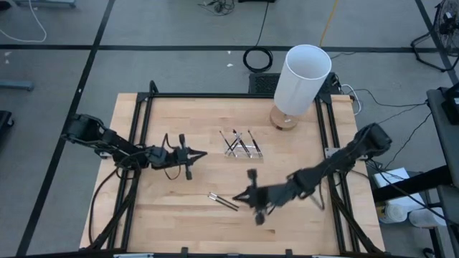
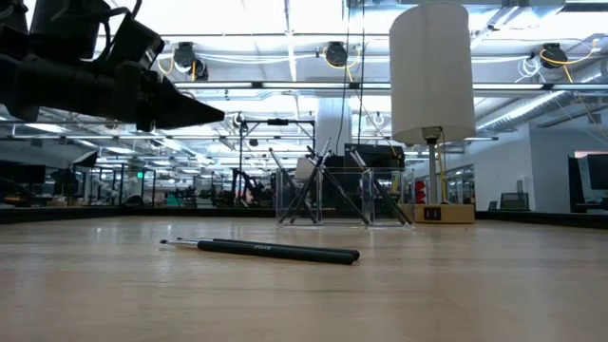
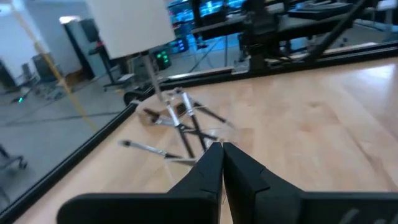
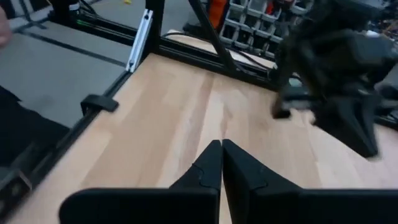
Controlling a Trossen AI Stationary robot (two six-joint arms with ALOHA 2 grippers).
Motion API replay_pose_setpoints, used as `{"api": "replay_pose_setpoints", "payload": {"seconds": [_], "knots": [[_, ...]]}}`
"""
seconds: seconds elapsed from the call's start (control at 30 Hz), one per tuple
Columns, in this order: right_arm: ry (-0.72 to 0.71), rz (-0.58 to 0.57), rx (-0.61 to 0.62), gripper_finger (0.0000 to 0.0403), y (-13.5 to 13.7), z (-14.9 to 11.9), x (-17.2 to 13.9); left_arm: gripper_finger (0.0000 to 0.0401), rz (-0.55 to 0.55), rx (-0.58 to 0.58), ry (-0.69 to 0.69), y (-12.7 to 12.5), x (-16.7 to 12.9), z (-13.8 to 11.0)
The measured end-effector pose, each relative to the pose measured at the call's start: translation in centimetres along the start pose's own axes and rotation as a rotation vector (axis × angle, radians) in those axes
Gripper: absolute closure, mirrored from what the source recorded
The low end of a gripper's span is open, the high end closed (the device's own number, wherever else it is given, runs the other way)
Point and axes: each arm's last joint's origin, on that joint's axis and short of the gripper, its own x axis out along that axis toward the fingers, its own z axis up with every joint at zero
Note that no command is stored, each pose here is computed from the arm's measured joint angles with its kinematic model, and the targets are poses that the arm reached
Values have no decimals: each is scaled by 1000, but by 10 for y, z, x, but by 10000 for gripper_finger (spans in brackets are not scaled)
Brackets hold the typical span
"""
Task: Put items in baskets/containers
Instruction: Put the black eyeshadow brush into the right section of the transparent organizer
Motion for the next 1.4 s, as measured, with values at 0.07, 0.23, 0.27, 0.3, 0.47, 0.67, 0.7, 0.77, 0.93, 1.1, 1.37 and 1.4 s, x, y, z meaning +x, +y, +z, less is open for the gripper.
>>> {"api": "replay_pose_setpoints", "payload": {"seconds": [0.07, 0.23, 0.27, 0.3, 0.47, 0.67, 0.7, 0.77, 0.93, 1.1, 1.37, 1.4], "knots": [[12, -12, -2, 402, 15, 11, 13, 380, 8, -14, 5, 1, 0, -1], [27, -79, 54, 397, 48, 34, 52, 380, 13, -23, 7, 2, 1, -1], [44, -76, 68, 395, 53, 37, 60, 380, 14, -23, 4, 2, 1, -1], [62, -71, 91, 393, 58, 40, 68, 380, 15, -15, 2, 2, 1, 0], [194, 9, 255, 381, 63, 61, 105, 380, 35, 14, 4, 6, 2, -1], [460, -13, 245, 365, 57, 35, 132, 380, 98, 4, 12, 19, 6, -3], [482, -4, 260, 356, 53, 32, 134, 380, 108, 1, 14, 21, 7, -3], [520, -8, 302, 329, 46, 26, 136, 380, 125, -13, 17, 24, 7, -4], [590, -101, 408, 244, 21, 1, 145, 380, 154, -29, 22, 30, 9, -5], [619, -152, 462, 201, -1, -12, 151, 380, 157, -28, 26, 31, 9, -6], [661, -159, 448, 207, -14, -32, 156, 380, 149, -44, 50, 30, 9, -8], [655, -156, 443, 209, -14, -33, 156, 380, 148, -40, 59, 30, 9, -9]]}}
